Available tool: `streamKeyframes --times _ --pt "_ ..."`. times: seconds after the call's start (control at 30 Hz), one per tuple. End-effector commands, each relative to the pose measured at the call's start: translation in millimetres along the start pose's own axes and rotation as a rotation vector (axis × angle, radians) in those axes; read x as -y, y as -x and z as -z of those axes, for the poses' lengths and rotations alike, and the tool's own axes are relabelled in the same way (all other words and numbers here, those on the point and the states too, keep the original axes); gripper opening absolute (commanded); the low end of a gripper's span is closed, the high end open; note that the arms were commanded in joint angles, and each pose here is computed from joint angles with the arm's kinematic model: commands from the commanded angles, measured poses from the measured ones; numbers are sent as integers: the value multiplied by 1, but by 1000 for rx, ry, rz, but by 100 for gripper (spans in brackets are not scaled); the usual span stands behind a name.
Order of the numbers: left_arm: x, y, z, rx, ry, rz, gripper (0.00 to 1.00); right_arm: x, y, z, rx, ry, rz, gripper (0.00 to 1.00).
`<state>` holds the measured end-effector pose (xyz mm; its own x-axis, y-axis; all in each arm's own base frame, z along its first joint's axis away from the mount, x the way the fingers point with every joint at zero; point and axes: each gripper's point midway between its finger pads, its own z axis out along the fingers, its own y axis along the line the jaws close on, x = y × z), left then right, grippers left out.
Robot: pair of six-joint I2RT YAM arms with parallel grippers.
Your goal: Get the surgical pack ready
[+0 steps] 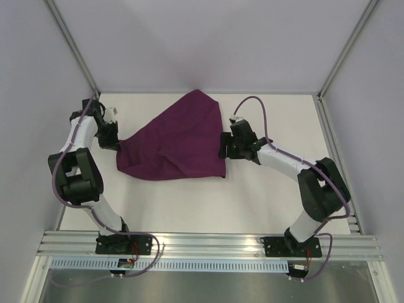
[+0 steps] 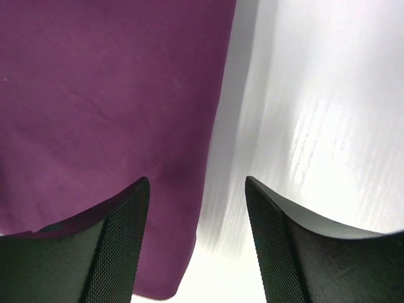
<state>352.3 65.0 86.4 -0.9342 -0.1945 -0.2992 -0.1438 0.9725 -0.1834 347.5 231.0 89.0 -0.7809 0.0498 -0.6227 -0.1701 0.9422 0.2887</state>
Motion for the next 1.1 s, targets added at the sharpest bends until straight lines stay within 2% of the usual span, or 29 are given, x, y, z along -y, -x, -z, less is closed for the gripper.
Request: streamKeyframes --times 0.0,0.2,0.23,0.37,0.43,0.6,0.8,0.93,1.0,1.07 --pt "52 16 39 81 -88 -214 0 -34 20 -13 21 132 -11 65" --pt "135 23 85 143 -223 -426 0 -50 11 -32 -24 217 -40 64" --pt "166 18 93 153 -264 -506 0 -49 9 -36 -36 215 -46 64" --pt "225 8 111 181 -344 -648 0 -50 1 -41 -58 228 -61 61" --pt "271 -13 116 167 -427 -754 0 -53 0 -41 -60 241 -77 60" --pt "347 -63 94 87 -550 -910 0 -61 -3 -35 -51 297 -125 59" --pt "391 -97 46 -11 -625 -982 0 -65 -1 -22 -34 327 -179 59" --pt "403 -114 21 -79 -671 -1001 0 -53 9 -14 -9 305 -265 61" --pt "405 -114 13 -82 -681 -1010 6 -45 11 -12 -13 270 -314 61" --pt "404 -115 5 -94 -677 -1027 28 -35 17 -8 6 219 -346 63"
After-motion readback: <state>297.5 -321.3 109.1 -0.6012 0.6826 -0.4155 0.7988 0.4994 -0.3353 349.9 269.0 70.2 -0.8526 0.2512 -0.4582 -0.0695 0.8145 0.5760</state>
